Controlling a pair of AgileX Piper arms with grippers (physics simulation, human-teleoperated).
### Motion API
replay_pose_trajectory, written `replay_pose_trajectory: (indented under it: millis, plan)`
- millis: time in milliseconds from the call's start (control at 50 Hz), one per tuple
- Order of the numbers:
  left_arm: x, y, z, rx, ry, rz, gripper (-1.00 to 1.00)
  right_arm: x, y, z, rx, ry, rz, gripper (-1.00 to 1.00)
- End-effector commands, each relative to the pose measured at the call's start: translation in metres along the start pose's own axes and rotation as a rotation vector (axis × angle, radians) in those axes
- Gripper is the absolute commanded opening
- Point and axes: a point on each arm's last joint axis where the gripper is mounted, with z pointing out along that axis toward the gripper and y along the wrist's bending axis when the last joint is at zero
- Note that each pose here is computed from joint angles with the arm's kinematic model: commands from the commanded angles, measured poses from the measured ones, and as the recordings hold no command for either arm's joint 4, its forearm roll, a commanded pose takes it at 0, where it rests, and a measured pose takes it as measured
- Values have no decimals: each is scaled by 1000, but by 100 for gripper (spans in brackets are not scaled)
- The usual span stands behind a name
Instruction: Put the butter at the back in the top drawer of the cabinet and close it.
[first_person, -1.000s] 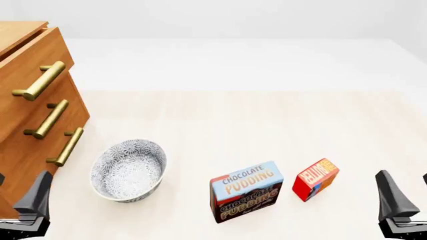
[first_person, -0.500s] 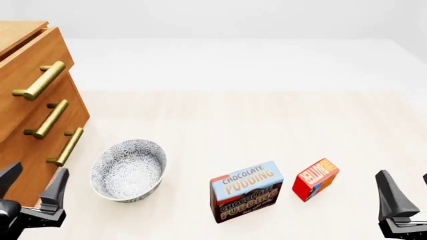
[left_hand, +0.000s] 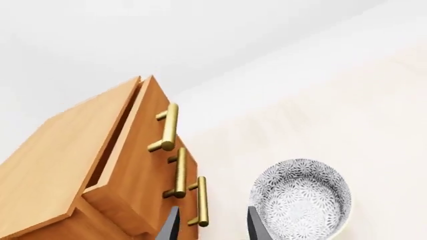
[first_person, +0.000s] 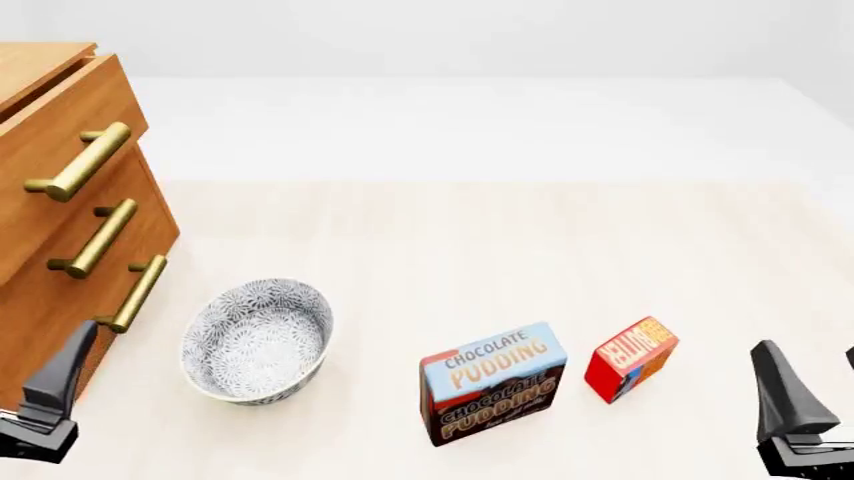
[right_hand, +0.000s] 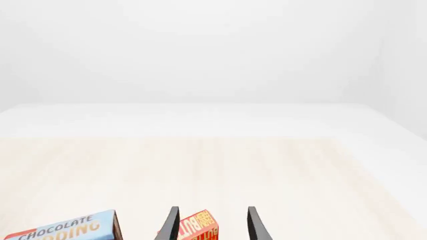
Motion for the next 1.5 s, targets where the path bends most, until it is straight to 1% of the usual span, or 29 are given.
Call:
replay_pose_trajectory:
  millis: [20,80,160,240,420,580,760,820,840,920,980,1020,1180,1220,1240,1500]
  plan:
    - [-10,4,3,9,17,93,100,0,0,0,0,0,0,100]
    - [-10,4,5,10,17,108,100,0,0,0,0,0,0,100]
    - [-8,3,11,18,23,154,100,0,0,0,0,0,0,100]
    - [-11,4,14,21,18,173,100,0,0,0,0,0,0,100]
    - [-12,3,23,33,21,247,100,0,0,0,0,0,0,100]
    - [-13,4,27,34,24,296,100,0,0,0,0,0,0,100]
    - [-15,6,30,23,27,338,100,0,0,0,0,0,0,100]
    - [-15,6,30,23,26,342,100,0,0,0,0,0,0,100]
    - [-16,7,31,20,23,361,100,0,0,0,0,0,0,100]
    - [-16,7,33,20,24,385,100,0,0,0,0,0,0,100]
    - [-18,7,34,19,10,420,100,0,0,0,0,0,0,100]
    - [-19,7,35,20,8,424,100,0,0,0,0,0,0,100]
    - [-25,9,42,15,-12,483,100,0,0,0,0,0,0,100]
    - [-24,9,44,15,-7,486,100,0,0,0,0,0,0,100]
    - [-22,9,45,7,-7,503,100,0,0,0,0,0,0,100]
    - [-20,9,57,-2,-1,567,100,0,0,0,0,0,0,100]
